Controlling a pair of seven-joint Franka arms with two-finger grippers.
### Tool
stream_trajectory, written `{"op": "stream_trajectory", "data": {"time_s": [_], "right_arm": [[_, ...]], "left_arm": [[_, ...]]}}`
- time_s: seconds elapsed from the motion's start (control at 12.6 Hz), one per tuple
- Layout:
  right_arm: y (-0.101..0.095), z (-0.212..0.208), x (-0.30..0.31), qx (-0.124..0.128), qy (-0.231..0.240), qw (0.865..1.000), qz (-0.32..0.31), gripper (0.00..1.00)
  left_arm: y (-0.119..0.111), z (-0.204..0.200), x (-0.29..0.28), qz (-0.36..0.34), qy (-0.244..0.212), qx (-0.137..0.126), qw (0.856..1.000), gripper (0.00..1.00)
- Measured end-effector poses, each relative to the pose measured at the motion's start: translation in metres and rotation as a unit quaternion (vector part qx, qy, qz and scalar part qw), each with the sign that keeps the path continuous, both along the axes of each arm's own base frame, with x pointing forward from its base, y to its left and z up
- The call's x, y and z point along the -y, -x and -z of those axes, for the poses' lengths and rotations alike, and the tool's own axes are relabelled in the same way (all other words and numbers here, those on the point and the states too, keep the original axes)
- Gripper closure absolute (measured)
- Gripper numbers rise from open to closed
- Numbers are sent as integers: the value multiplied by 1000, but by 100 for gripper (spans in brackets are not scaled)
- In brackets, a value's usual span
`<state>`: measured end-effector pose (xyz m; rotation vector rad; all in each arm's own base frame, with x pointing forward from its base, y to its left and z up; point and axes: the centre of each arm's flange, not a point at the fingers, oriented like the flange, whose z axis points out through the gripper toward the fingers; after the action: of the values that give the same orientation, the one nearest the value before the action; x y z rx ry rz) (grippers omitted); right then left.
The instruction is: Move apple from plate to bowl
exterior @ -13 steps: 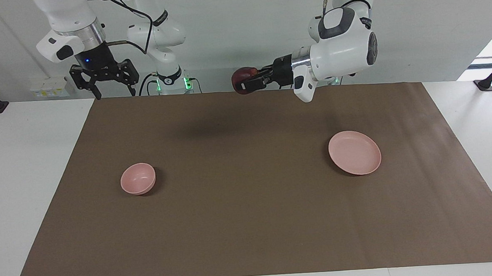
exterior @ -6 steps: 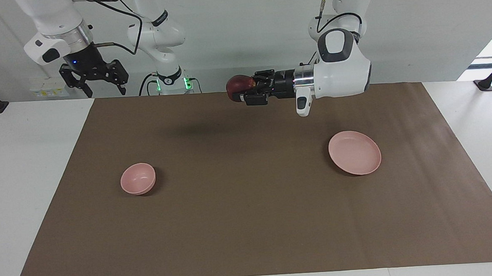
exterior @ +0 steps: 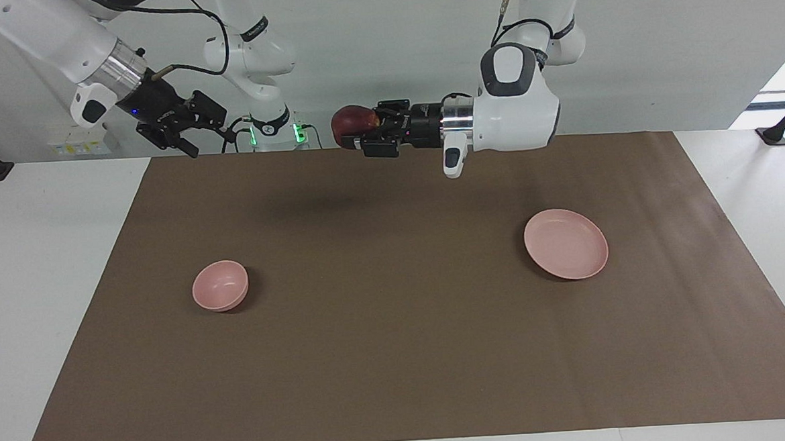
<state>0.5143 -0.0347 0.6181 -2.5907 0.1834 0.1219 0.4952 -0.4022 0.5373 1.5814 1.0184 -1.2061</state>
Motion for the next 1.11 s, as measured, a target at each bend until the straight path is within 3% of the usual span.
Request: {"op": "stream_trajectory", "data": {"time_s": [0.4,0.64,1.11], "right_arm": [[20,-5,-15,-3,-122,992,31,0],[28,-14,-26,-10,-204,974,93,0],[31,-5,-51,-10,-213,972,99,0]], "left_arm": [[14,1,24,-7,21,-22,1000,23],[27,6,45,-19,32,-41,998,23],[64,2,88,-57,50,-75,994,23]]}}
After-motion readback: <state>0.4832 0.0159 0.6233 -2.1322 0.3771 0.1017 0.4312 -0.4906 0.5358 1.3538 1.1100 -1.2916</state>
